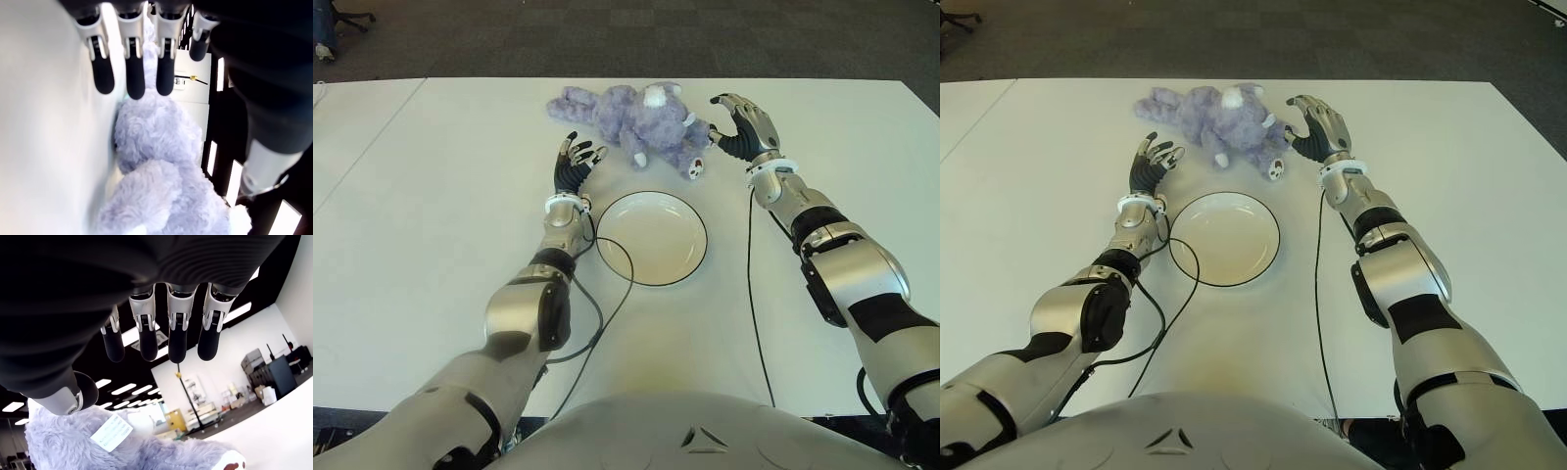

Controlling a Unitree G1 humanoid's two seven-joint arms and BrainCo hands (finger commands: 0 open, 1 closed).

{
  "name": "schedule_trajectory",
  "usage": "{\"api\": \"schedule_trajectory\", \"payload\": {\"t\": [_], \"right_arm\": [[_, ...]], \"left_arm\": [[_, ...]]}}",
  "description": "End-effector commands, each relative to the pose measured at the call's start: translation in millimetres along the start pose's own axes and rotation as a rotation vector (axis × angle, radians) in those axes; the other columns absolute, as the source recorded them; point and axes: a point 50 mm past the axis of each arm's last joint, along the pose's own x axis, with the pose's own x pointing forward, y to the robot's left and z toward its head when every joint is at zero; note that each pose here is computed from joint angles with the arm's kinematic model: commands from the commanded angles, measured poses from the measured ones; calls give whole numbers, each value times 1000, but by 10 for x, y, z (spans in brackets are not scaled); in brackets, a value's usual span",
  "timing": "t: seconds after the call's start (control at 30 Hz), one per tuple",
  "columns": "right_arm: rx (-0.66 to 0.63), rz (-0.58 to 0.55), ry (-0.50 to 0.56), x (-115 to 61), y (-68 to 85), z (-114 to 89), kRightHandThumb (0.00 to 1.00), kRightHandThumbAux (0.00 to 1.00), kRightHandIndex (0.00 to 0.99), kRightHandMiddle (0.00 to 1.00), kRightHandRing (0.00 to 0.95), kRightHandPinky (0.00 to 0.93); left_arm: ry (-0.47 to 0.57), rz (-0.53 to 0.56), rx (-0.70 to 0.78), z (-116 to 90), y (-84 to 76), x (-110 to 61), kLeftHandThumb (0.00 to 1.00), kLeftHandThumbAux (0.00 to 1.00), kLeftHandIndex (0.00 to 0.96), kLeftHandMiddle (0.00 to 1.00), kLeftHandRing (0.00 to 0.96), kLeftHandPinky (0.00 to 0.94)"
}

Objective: Put the doll into the plate.

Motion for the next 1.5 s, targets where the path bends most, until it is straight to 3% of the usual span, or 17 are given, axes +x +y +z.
{"api": "schedule_trajectory", "payload": {"t": [0.03, 0.73, 0.83, 0.97, 1.17, 1.5], "right_arm": [[6, 38, -12, 2, 110, 81, 575, 528, 162, 162, 170, 210], [16, 115, -22, -41, 343, 215, 605, 570, 170, 158, 178, 245], [21, 144, 5, -114, 412, 163, 600, 572, 173, 157, 181, 258], [25, 171, 39, -182, 470, 105, 596, 578, 178, 156, 182, 252], [24, 199, 79, -236, 538, 69, 564, 595, 180, 152, 174, 235], [47, 219, 135, -298, 621, 43, 548, 627, 186, 159, 172, 228]], "left_arm": [[350, 36, -1, -777, 80, -401, 0, 686, 103, 249, 266, 267], [335, 30, 4, -760, 43, -396, 0, 688, 133, 249, 263, 259], [335, 39, -1, -757, 48, -393, 0, 695, 134, 240, 252, 236], [331, 47, -6, -751, 42, -391, 0, 707, 132, 242, 260, 273], [336, 44, -36, -774, 53, -408, 0, 707, 120, 241, 253, 228], [339, 27, -15, -778, 47, -410, 0, 685, 94, 220, 236, 230]]}}
